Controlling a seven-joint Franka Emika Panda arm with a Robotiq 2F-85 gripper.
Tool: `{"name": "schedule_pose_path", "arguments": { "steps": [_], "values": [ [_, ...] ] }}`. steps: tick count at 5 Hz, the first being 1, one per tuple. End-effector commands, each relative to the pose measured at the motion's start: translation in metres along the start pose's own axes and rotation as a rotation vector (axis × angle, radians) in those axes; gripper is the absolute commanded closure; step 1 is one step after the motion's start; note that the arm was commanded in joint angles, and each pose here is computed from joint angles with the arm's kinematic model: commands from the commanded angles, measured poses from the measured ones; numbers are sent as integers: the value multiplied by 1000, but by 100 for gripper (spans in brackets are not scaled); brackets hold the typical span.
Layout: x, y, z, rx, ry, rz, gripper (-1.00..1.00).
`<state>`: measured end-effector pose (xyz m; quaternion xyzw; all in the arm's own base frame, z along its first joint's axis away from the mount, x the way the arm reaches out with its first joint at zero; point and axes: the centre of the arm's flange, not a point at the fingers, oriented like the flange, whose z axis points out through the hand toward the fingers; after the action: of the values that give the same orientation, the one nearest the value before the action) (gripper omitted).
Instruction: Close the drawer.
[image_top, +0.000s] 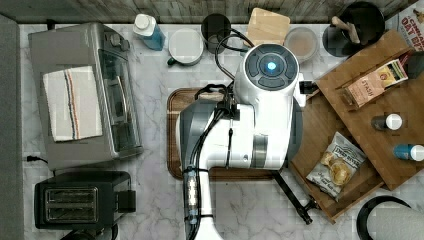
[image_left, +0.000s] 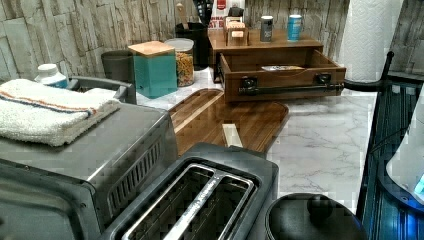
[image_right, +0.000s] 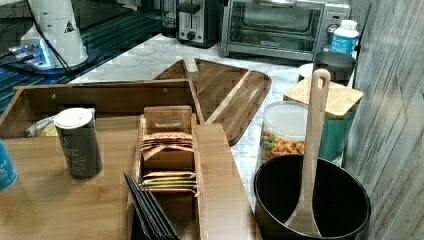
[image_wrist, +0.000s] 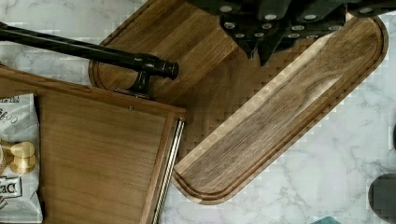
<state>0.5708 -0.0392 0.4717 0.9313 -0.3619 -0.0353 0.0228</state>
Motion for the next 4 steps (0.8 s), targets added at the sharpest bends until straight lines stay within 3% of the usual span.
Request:
{"name": "schedule_pose_path", "arguments": {
  "steps": [1, 2, 3, 4],
  "values": [
    [-1, 1, 5, -6, -8, 0, 100],
    [-1, 1, 5, -6, -8, 0, 100],
    [-8, -3, 26, -16, 29, -115, 100],
    [-12, -1, 47, 33, 24, -225, 100]
  ]
}}
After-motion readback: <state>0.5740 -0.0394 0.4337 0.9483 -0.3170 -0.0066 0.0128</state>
